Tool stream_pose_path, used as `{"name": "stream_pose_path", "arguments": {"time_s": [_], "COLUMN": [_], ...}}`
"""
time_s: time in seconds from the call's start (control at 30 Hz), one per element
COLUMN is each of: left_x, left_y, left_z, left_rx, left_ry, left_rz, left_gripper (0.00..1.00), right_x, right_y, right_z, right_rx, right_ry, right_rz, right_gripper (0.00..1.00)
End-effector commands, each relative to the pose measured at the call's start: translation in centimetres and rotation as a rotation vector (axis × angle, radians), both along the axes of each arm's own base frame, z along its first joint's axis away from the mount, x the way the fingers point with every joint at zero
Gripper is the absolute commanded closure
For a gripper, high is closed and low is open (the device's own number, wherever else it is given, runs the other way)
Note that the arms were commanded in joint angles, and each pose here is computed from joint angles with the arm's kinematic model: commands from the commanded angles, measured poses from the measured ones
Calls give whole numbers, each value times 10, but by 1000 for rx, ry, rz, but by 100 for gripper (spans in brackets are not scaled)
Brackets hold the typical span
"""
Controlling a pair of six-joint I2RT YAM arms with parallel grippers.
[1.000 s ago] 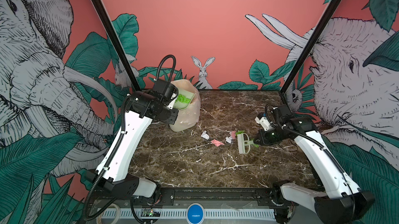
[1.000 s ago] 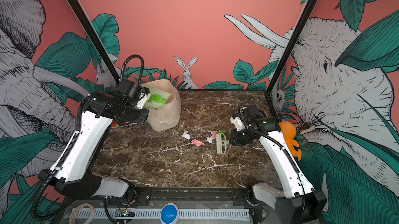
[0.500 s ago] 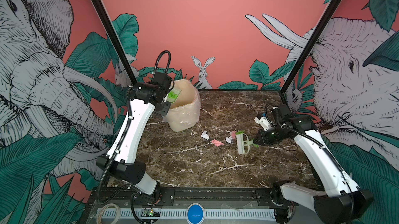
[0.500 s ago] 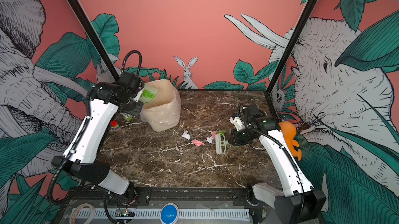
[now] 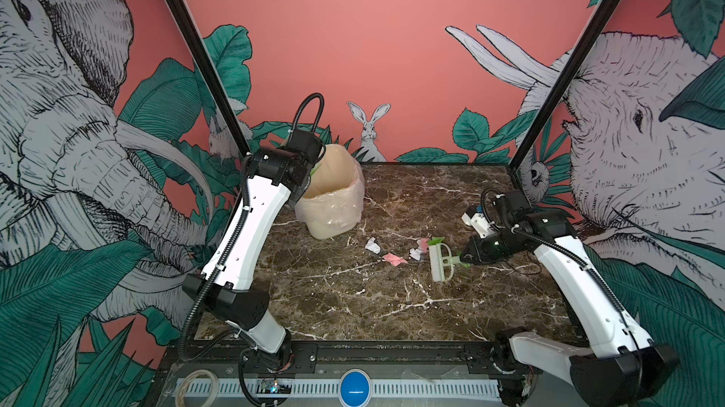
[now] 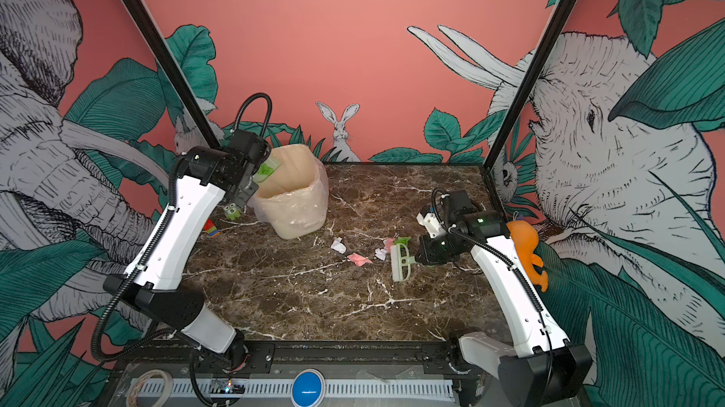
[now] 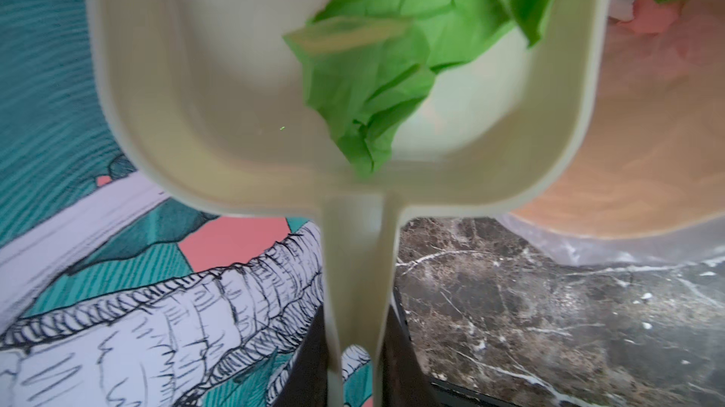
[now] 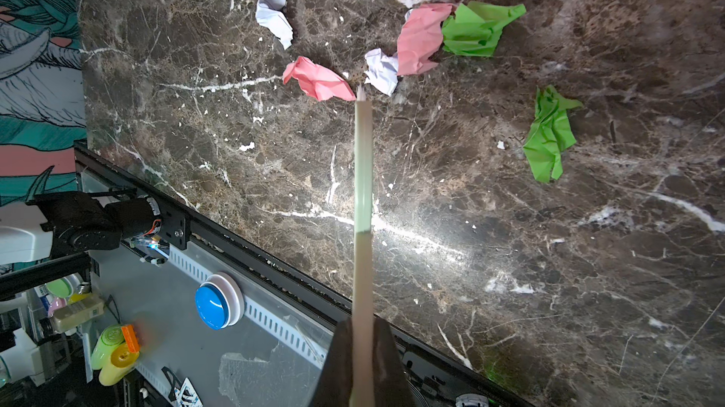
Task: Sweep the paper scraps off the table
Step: 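Tip the dustpan over the bin with the left gripper, then lower the dustpan by the last green scrap while the right brush approaches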
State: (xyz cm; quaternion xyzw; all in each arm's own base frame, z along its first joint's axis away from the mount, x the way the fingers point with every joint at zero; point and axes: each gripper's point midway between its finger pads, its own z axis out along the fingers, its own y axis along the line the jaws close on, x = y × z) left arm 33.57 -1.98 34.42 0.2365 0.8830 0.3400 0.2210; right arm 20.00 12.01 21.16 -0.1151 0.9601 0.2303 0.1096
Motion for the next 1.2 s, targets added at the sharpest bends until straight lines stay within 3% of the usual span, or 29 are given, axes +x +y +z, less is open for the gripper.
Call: {"name": "stream_pose_path", "arguments": {"time_s": [0.0, 0.13, 0.3, 0.73, 1.0, 1.17], "left_x": [8, 15, 17, 15, 13, 3], "left_y": [2, 8, 3, -5, -2, -15], "left_z": [13, 18, 21, 18, 32, 46], "left_rx": [150, 316, 354, 583, 575, 374], "left_ry": [-31, -33, -38, -35, -92, -183], "left_rz": [-33, -44, -68, -155, -138, -132], "left_gripper": [100, 100, 100, 100, 100, 100], "right_x": [-4, -4, -4, -2, -1, 16], "right_y": [1, 1, 0, 0, -2, -27], "right_z": [6, 8, 10, 12, 8, 13], "right_rx": [11, 10, 3, 5, -8, -168], "right_ry": [3, 4, 3, 4, 2, -53], "right_rz": [16, 22, 30, 34, 25, 15], "right_gripper": [100, 100, 100, 100, 100, 100]}}
